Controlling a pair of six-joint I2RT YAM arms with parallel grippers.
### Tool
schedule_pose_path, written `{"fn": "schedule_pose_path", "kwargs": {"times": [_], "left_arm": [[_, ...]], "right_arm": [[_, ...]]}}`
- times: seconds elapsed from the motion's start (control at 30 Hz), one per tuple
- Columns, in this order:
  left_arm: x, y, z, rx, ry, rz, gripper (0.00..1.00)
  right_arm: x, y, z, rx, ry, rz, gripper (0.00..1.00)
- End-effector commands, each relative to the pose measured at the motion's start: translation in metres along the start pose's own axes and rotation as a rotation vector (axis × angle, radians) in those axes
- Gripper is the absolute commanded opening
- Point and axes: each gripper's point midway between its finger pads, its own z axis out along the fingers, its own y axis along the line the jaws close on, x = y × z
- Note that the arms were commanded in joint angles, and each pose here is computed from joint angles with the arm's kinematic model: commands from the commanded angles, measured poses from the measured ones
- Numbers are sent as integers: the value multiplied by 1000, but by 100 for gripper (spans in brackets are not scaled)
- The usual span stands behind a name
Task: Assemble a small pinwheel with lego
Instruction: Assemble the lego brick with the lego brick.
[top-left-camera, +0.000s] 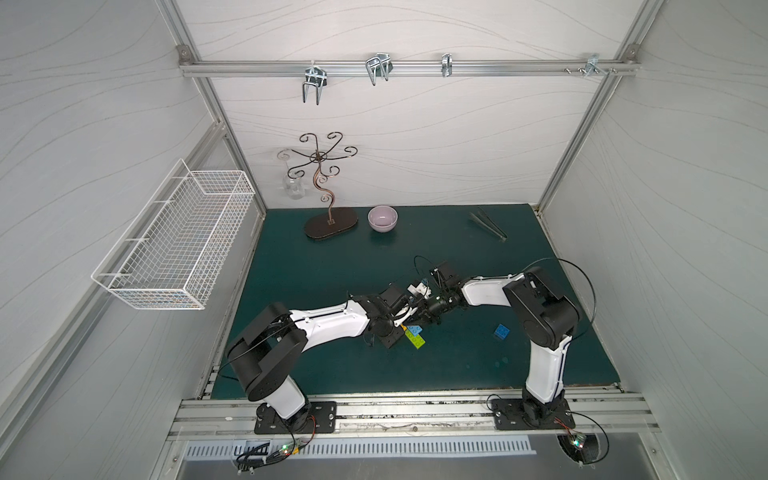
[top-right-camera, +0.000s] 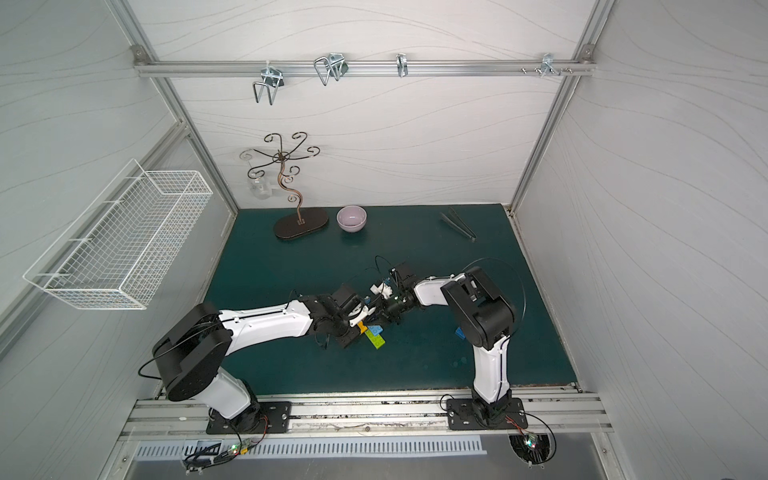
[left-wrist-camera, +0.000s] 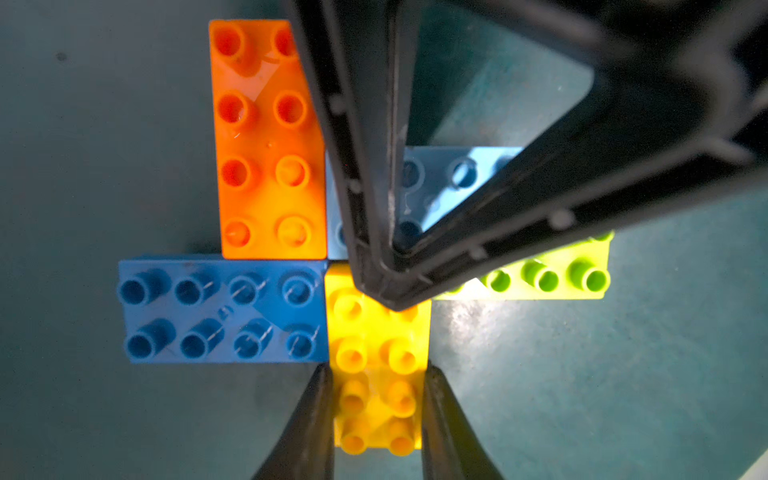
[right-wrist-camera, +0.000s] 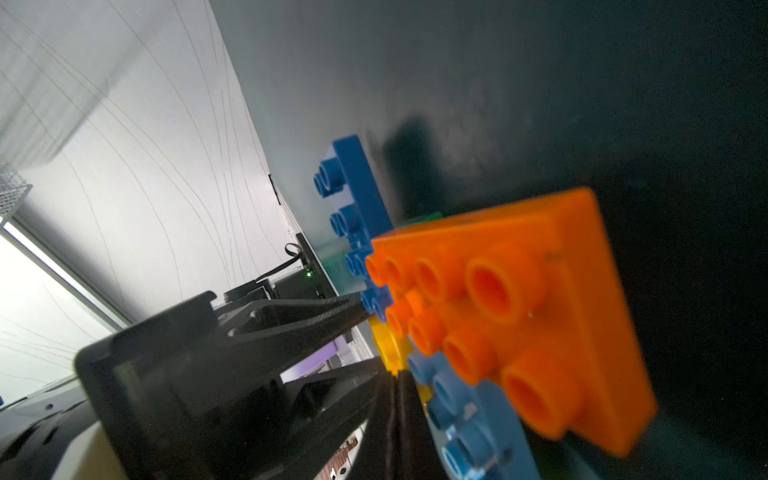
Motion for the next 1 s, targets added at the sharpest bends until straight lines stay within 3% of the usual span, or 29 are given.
{"fn": "schedule_pose_path", "kwargs": {"times": [0.0, 0.3, 0.77, 0.97], "left_arm": [[-22, -5, -3, 27, -54, 53, 0], [-23, -7, -2, 42, -52, 64, 0], [-33, -8, -8, 53, -77, 74, 0], [-45, -4, -18, 41, -121, 66, 8]], "right_arm": [[0, 31, -5, -89, 1, -41, 0], [5, 21, 5, -74, 46, -26, 0], [45, -74, 22, 226, 111, 230, 0], [54, -104, 15, 320, 91, 298, 0]]}}
